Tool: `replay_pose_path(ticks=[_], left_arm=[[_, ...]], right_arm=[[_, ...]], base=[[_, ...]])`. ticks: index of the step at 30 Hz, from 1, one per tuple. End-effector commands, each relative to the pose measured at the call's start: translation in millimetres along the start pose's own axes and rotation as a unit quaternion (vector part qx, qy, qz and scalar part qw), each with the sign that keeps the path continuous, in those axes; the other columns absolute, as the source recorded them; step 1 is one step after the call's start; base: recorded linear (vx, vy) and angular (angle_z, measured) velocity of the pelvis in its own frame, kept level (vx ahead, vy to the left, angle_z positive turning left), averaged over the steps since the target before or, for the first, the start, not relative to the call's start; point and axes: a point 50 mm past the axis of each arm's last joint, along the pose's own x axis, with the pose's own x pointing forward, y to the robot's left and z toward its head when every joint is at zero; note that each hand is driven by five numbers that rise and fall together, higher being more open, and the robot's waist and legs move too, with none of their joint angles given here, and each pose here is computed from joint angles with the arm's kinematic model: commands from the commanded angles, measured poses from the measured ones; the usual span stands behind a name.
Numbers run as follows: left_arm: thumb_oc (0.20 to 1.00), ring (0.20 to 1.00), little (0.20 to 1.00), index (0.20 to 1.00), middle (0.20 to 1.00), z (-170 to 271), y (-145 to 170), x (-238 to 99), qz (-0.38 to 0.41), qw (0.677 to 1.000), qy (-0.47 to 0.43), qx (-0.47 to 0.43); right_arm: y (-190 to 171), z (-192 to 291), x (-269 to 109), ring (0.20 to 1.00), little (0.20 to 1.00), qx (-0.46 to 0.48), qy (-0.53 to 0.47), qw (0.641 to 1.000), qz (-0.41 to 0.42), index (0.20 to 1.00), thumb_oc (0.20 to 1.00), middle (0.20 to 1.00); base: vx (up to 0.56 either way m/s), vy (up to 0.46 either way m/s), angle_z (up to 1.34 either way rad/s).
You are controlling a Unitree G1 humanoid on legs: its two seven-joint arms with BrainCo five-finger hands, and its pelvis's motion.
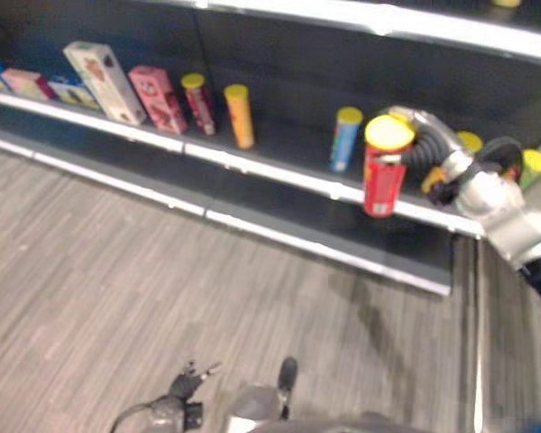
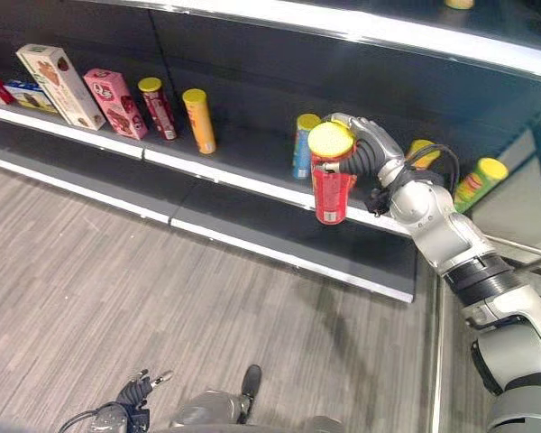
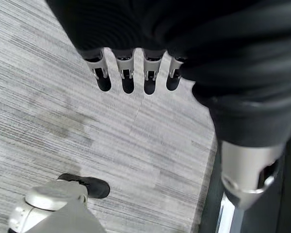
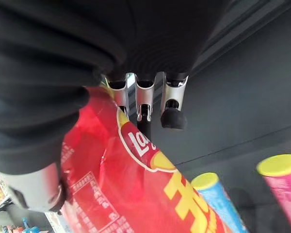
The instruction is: Put the goods on the table back onto the shelves and tidy them up.
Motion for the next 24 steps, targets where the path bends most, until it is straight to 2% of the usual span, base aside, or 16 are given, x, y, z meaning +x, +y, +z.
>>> replay_pose_path(ticks=[1,4,6,11,12,15,19,24], left_arm=[[1.000,1.000,1.000,1.000,1.000,-22.2,6.8,-6.4,-0.008,0.998,0.033,0.051],[1.000,1.000,1.000,1.000,1.000,-21.6,6.7,-5.4,-0.007,0.998,0.036,0.048],[1.000,1.000,1.000,1.000,1.000,-19.2,0.7,-4.1,-0.021,0.997,0.032,0.065],[1.000,1.000,1.000,1.000,1.000,-19.2,0.4,-4.1,-0.021,0.997,0.032,0.065],[1.000,1.000,1.000,1.000,1.000,-20.2,-10.3,-4.5,-0.019,0.998,0.031,0.055],[1.000,1.000,1.000,1.000,1.000,-36.0,-12.1,-8.7,-0.008,0.998,0.062,0.032],[1.000,1.000,1.000,1.000,1.000,-40.4,-9.7,-9.9,-0.011,0.996,0.070,0.051],[1.000,1.000,1.000,1.000,1.000,-44.1,-4.5,-12.8,-0.001,0.997,0.071,0.032]], right_arm=[[-64.0,17.6,19.1,0.200,0.200,-0.007,-0.032,0.993,-0.111,0.200,0.200,0.200],[-61.9,16.9,20.1,0.200,0.200,-0.003,-0.030,0.994,-0.107,0.200,0.200,0.200],[-73.7,13.4,18.4,0.200,0.200,-0.021,-0.021,0.993,-0.113,0.200,0.200,0.200],[-73.8,13.5,18.6,0.200,0.200,-0.022,-0.021,0.993,-0.113,0.200,0.200,0.200],[-74.5,16.3,-4.8,0.200,0.200,-0.051,-0.036,0.987,-0.146,0.200,0.200,0.200],[-56.2,31.4,-41.8,0.200,0.200,-0.005,-0.089,0.983,-0.162,0.200,0.200,0.200],[-46.4,33.2,-44.4,0.200,0.200,0.009,-0.096,0.986,-0.136,0.200,0.200,0.200],[-36.4,29.7,-38.2,0.200,0.200,0.022,-0.088,0.990,-0.109,0.200,0.200,0.200]], base=[[0.34,0.023,0.54],[0.36,0.018,0.73],[0.29,-0.049,0.81],[0.10,-0.026,0.56],[0.52,-0.105,0.02],[0.38,-0.050,1.12],[0.18,-0.020,-0.23],[0.15,0.008,-0.28]])
